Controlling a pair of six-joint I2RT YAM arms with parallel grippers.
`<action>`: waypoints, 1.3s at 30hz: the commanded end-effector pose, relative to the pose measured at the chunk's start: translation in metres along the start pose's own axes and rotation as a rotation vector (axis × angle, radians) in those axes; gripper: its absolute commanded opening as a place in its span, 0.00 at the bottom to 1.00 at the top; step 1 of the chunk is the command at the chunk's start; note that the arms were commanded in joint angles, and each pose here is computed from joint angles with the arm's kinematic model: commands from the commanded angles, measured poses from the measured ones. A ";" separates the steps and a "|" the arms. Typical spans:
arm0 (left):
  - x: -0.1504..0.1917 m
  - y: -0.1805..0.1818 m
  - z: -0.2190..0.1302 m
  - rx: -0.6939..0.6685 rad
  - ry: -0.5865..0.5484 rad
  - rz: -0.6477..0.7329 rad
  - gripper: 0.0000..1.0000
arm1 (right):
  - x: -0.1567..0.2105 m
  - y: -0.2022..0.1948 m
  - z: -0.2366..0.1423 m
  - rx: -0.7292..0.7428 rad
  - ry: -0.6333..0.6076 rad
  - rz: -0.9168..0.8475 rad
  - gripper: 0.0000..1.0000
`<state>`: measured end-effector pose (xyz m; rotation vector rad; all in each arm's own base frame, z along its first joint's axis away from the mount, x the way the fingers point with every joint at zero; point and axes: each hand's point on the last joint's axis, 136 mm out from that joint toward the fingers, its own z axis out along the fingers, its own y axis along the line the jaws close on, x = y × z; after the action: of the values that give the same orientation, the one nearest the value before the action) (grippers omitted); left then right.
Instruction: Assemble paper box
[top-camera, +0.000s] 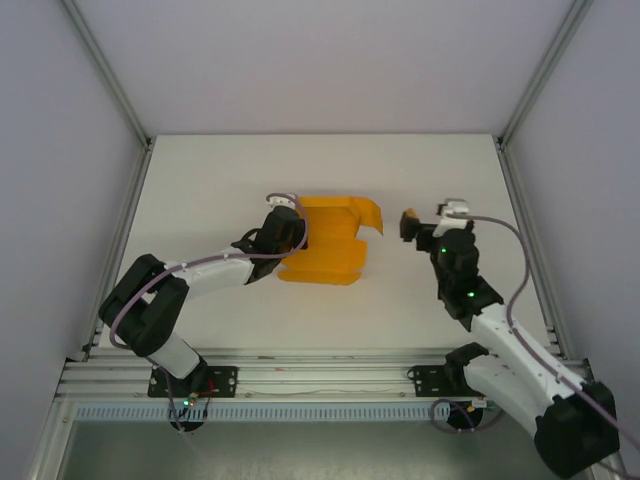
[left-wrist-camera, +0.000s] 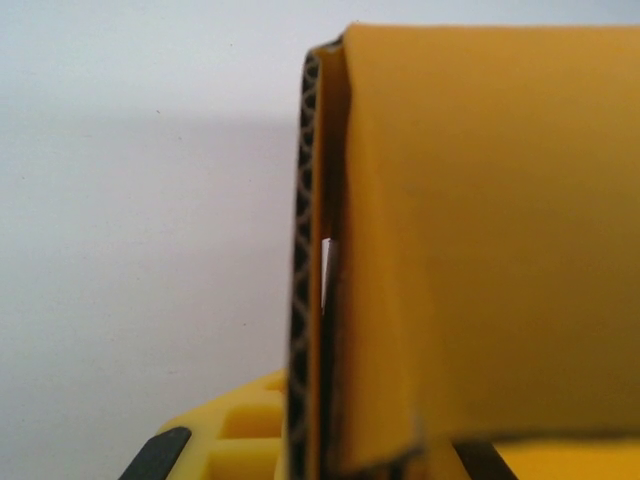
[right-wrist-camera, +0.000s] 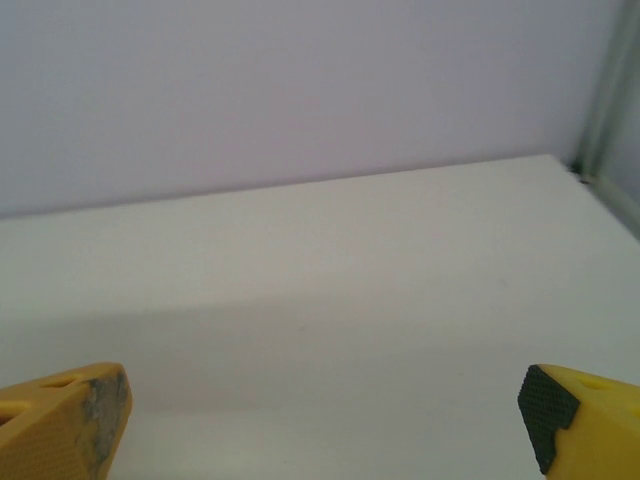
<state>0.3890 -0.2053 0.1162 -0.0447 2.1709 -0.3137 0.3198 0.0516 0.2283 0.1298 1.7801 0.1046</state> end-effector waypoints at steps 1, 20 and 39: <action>-0.012 -0.014 -0.004 0.047 -0.027 0.014 0.00 | 0.019 -0.015 0.002 0.013 0.125 0.091 1.00; -0.004 -0.027 0.006 0.102 0.012 0.086 0.00 | 0.067 0.136 0.010 -0.914 0.516 -0.124 0.64; -0.013 -0.009 0.004 -0.012 0.002 0.072 0.00 | 0.088 0.153 0.041 -0.683 0.556 -0.202 0.54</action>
<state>0.3920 -0.2057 0.1028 0.0424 2.2235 -0.2338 0.3394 0.2245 0.1499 -0.6905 2.1946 0.7288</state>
